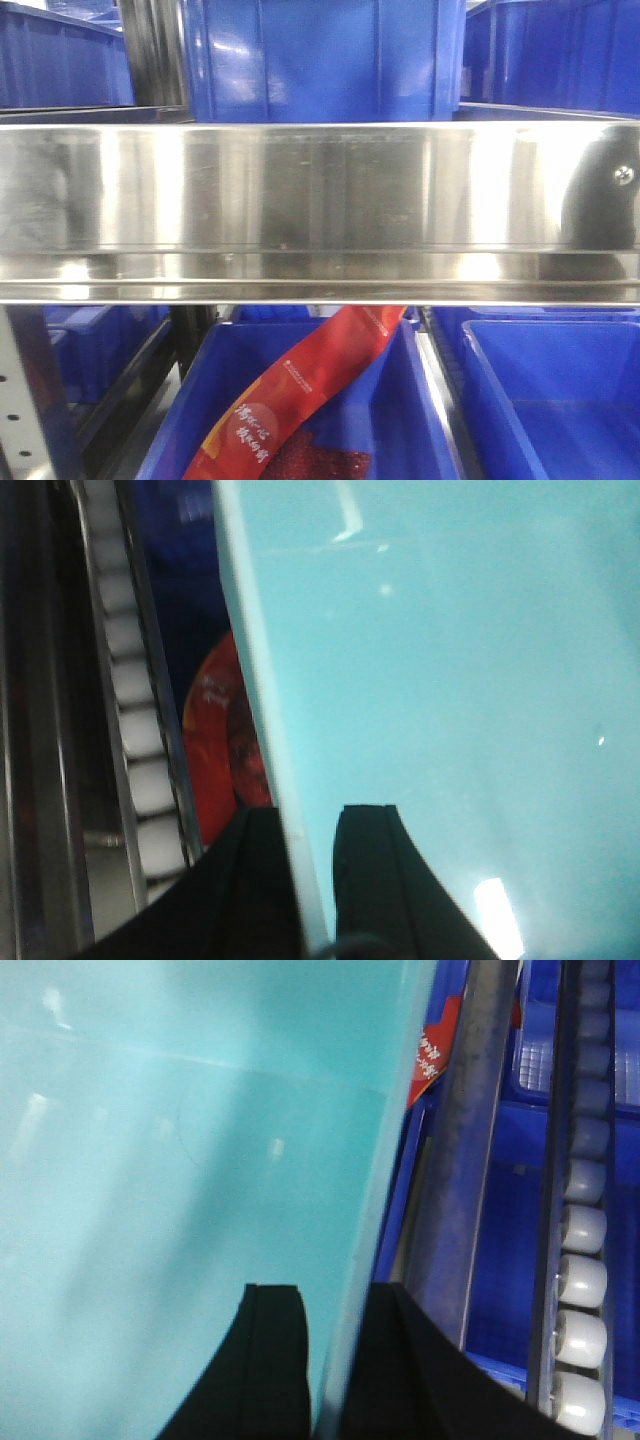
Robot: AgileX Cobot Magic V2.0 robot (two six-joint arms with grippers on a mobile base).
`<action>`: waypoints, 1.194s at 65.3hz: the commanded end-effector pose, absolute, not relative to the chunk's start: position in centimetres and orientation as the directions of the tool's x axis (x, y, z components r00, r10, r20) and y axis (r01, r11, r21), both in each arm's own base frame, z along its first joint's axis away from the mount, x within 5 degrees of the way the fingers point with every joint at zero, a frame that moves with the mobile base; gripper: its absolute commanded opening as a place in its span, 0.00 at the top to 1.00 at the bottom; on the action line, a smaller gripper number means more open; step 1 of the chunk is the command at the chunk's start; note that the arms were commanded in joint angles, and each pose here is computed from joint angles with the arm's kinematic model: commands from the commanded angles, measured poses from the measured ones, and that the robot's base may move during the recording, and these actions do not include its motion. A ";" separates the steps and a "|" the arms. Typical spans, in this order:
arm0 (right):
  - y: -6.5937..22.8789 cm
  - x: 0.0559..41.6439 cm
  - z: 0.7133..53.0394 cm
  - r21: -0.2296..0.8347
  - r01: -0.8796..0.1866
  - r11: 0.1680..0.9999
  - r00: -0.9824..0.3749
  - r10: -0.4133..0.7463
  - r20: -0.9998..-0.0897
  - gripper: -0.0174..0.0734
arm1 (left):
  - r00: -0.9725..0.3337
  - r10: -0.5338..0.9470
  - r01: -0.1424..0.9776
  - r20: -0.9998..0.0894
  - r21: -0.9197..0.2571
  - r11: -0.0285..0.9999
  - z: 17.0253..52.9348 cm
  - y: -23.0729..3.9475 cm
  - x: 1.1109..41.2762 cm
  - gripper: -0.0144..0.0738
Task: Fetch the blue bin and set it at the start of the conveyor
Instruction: 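Lift the turquoise bin with both grippers and pull it off the shelf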
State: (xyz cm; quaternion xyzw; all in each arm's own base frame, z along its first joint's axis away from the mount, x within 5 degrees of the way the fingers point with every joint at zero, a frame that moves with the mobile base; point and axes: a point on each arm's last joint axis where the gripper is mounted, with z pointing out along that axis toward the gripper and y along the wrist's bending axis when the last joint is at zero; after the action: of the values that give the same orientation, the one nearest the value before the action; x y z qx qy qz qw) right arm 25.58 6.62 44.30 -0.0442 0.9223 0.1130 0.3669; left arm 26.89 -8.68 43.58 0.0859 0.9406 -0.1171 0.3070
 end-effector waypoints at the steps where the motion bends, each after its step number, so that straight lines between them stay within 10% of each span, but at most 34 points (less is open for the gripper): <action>1: 5.6 25.0 45.7 0.089 -0.163 0.983 -0.635 -0.036 -0.771 0.97 | -0.772 0.125 0.247 -0.624 -0.113 0.962 43.6 -8.3 26.2 0.96; 78: 5.8 25.6 46.3 0.102 -0.172 0.980 -0.565 -0.013 -0.825 0.97 | -0.612 0.068 0.271 -0.788 -0.129 0.954 45.2 -9.0 27.3 0.96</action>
State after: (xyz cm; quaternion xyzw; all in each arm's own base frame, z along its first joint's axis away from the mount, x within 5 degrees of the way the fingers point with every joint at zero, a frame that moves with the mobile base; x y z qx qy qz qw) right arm 25.90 6.32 45.54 -0.0451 0.8925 0.1030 0.4368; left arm 27.61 -9.22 44.31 0.0874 0.9041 -0.1259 0.3988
